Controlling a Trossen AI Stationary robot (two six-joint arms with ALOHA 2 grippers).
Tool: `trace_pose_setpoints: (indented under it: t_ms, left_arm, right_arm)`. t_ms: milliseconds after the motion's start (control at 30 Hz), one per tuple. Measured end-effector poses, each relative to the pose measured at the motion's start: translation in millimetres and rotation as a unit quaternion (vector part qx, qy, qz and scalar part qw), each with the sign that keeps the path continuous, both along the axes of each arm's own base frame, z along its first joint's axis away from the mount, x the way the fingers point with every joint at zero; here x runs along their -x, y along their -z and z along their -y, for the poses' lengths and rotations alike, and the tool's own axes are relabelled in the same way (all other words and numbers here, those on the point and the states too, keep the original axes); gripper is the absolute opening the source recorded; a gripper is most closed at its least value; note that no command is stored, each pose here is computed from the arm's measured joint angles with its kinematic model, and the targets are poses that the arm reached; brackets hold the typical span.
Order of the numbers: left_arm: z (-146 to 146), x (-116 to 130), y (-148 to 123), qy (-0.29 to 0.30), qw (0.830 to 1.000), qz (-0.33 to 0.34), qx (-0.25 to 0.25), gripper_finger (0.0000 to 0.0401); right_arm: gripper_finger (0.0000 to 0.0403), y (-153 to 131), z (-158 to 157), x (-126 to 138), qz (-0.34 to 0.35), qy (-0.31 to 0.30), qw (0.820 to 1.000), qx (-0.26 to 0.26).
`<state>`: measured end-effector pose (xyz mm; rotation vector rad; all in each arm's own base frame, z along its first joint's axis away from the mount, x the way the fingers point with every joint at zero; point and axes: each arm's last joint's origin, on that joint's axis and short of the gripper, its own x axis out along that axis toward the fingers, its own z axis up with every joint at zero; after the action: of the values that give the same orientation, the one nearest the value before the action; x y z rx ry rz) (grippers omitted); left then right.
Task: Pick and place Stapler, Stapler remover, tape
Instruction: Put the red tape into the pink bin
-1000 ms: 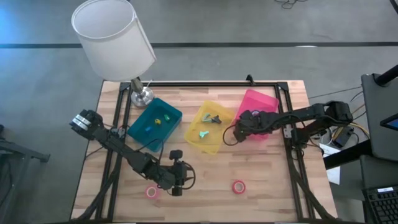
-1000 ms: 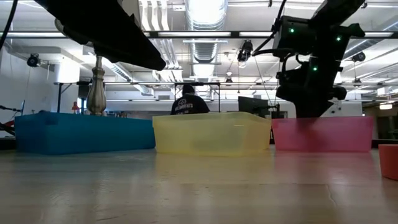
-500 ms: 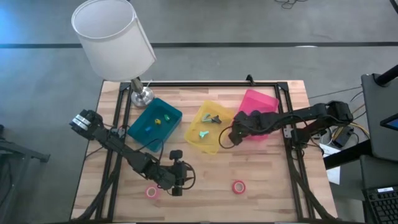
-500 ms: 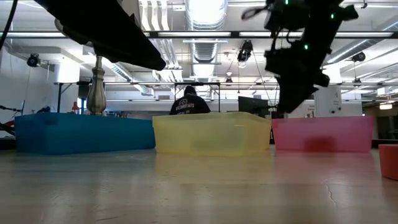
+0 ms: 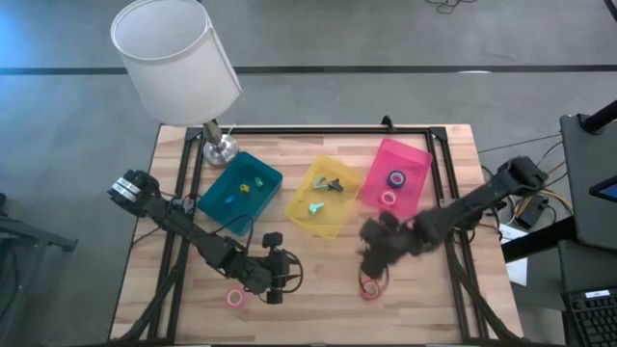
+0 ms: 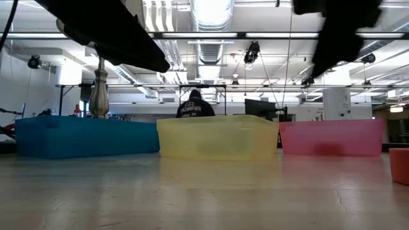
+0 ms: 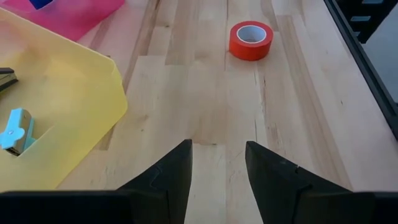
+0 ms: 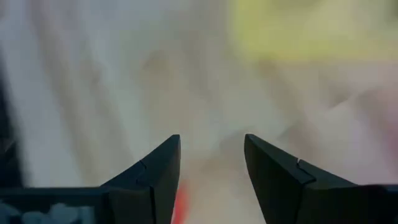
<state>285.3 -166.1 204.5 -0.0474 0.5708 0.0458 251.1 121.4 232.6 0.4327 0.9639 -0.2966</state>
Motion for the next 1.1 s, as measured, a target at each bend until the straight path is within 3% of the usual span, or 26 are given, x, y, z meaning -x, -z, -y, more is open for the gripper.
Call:
trace_pose_setpoints:
  t_ms: [100, 333, 533, 733, 1000, 1100]
  left_arm:
    - [0.1, 0.1, 0.0, -0.002, 1.0, 0.0, 0.004, 0.0153]
    - [0.2, -0.1, -0.3, -0.008, 1.0, 0.002, 0.013, 0.0154]
    - [0.5, -0.7, -1.1, -0.006, 1.0, 0.007, 0.013, 0.0154]
    - [-1.1, -1.8, -1.4, -0.002, 1.0, 0.008, 0.003, 0.0154]
    - [-1.6, -2.3, -1.5, 0.003, 1.0, 0.008, -0.005, 0.0154]
    - [-1.5, -2.3, -1.6, 0.003, 1.0, 0.009, -0.005, 0.0153]
  right_arm:
    - [0.0176, 12.6, -30.6, 10.1, -0.03, -0.026, 0.999, -0.029]
    - [0.0176, 57.4, -74.3, 24.5, -0.121, -0.036, 0.991, -0.035]
    - [0.0176, 79.1, -68.9, 11.5, -0.15, 0.002, 0.988, -0.024]
    - [0.0176, 80.3, -60.6, 3.7, -0.153, 0.058, 0.985, -0.055]
    - [0.0176, 82.6, -62.0, 1.1, -0.146, 0.045, 0.987, -0.055]
    - [0.0168, 82.5, -60.0, 0.6, -0.14, 0.067, 0.986, -0.053]
